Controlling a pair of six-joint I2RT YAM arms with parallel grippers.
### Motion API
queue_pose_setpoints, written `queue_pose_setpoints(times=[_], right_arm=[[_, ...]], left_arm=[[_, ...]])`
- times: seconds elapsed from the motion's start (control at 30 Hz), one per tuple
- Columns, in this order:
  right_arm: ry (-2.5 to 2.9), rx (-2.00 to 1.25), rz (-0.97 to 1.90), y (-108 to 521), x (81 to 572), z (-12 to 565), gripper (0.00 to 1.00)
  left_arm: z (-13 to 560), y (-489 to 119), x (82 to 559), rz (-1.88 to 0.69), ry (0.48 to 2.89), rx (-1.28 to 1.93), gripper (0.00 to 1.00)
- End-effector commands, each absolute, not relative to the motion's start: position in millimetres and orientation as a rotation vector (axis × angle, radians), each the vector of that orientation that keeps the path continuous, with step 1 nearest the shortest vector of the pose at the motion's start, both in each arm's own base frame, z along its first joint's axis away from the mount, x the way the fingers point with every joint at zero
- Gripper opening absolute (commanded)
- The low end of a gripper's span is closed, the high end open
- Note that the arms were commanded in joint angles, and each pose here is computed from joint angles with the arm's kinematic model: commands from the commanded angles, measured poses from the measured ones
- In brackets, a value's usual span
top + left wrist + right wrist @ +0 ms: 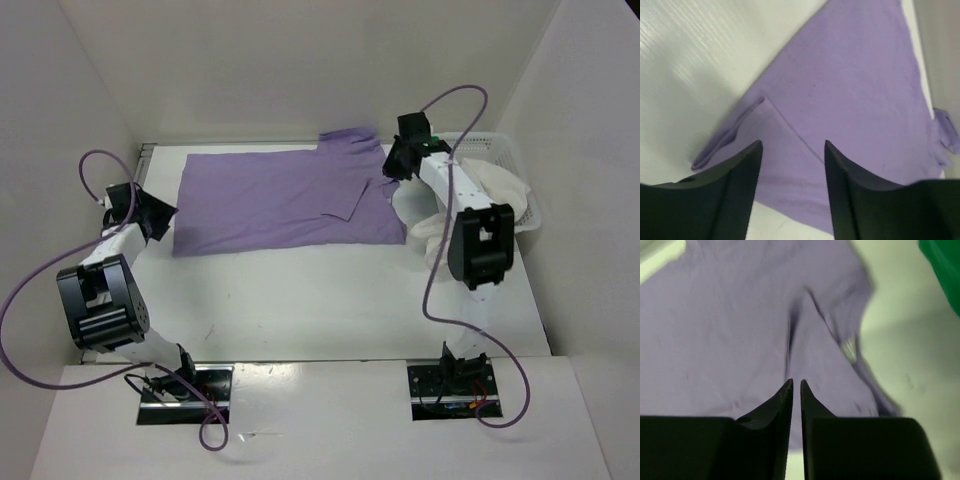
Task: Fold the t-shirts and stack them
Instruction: Fold the flattened tshirt in 1/3 of the way
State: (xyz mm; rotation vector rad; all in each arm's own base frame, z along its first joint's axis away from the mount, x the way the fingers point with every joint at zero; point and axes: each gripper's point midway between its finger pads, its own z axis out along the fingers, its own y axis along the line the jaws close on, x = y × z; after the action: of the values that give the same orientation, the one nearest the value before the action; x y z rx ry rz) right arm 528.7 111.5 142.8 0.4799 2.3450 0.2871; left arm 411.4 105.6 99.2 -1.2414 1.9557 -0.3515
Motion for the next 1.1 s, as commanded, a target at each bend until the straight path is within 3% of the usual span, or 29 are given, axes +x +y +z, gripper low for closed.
queue_pose_setpoints(times=[0.0, 0.03, 0.1, 0.23, 0.37, 0.6, 0.87, 0.97, 1.07], right_arm=[[2.202, 0.441, 0.441, 134.4, 490.6, 210.4, 0.04], [2.263, 0.450, 0.432, 136.9, 469.1, 181.7, 0.00], [2.236, 0.433, 0.509, 150.1, 447.6, 190.0, 0.00], [2.310, 0.500, 0.533, 158.3, 409.2, 138.4, 0.00], [2.352, 0.537, 0.534, 156.3, 394.7, 116.0, 0.07], [2.340, 0.700, 0.464, 141.5, 386.4, 79.2, 0.38], [2.350, 0.812, 0.394, 133.5, 388.1, 49.4, 0.52], [2.346, 0.832, 0.386, 133.4, 392.1, 44.5, 0.52], [2.337, 0.879, 0.384, 133.2, 394.1, 38.7, 0.52]], left_arm=[[95.0, 91.2, 382.3, -0.388, 2.011, -1.224, 0.57], [92.3, 85.4, 375.3, -0.408, 2.023, -1.237, 0.54], [92.8, 78.0, 361.7, -0.423, 2.024, -1.246, 0.40], [64.8, 76.3, 338.4, -0.389, 2.050, -1.348, 0.30], [44.2, 73.5, 339.3, -0.411, 2.068, -1.411, 0.32], [27.9, 86.7, 346.0, -0.348, 2.027, -1.472, 0.39], [6.6, 90.4, 352.3, -0.336, 2.040, -1.522, 0.40], [4.7, 90.9, 353.5, -0.336, 2.039, -1.521, 0.33], [11.2, 93.7, 360.3, -0.341, 2.024, -1.508, 0.19]])
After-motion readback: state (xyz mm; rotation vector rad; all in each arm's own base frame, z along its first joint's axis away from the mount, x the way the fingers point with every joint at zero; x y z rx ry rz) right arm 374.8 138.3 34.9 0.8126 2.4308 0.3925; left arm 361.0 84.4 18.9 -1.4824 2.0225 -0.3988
